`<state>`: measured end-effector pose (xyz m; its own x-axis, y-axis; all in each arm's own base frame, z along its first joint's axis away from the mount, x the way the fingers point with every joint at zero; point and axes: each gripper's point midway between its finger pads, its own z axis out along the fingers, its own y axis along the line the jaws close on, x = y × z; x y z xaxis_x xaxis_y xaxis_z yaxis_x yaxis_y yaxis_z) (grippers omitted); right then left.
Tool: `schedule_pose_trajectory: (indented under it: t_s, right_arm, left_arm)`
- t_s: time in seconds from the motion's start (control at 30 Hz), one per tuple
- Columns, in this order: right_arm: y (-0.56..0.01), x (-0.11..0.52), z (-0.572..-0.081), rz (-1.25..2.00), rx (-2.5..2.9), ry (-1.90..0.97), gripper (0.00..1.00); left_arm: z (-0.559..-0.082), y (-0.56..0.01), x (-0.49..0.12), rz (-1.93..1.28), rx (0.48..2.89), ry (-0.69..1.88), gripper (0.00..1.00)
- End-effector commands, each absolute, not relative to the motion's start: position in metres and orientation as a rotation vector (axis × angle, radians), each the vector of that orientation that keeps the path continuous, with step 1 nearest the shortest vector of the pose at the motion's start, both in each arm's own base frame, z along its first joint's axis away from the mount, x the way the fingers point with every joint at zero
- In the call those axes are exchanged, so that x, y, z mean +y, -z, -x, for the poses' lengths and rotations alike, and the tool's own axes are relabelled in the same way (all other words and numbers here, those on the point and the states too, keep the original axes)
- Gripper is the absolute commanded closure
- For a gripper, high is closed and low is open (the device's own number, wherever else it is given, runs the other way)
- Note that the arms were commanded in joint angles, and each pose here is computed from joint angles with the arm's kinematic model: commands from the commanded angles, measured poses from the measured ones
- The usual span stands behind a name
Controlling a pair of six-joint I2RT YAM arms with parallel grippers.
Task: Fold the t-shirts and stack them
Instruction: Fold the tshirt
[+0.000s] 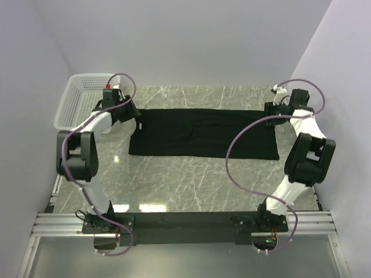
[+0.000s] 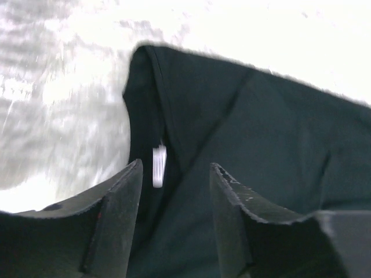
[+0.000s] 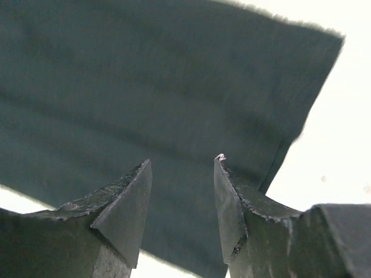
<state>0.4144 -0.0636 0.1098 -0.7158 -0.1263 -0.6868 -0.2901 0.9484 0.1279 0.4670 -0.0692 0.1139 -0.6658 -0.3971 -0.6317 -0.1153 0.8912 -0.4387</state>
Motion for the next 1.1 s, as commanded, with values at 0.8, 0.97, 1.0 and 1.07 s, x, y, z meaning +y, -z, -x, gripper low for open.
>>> schedule_pose_trajectory:
  t_s: [0.8, 0.97, 1.0, 1.07]
  right_arm:
    - [-0.089, -0.094, -0.524, -0.128, 2.428, -0.343, 0.51]
    - [-0.090, -0.100, -0.524, -0.126, 2.430, -0.325, 0.51]
    - [-0.089, -0.101, -0.524, -0.125, 2.431, -0.324, 0.50]
    - [-0.089, -0.102, -0.522, -0.127, 2.434, -0.318, 0.50]
  left_arm:
    - [-0.564, -0.061, -0.079, 0.586, 2.283, 0.550, 0.71]
    - [-0.565, -0.051, -0.076, 0.588, 2.301, 0.529, 0.72]
    - [-0.565, -0.052, -0.076, 0.589, 2.304, 0.524, 0.72]
    - [-0.566, -0.051, -0.076, 0.585, 2.297, 0.529, 0.74]
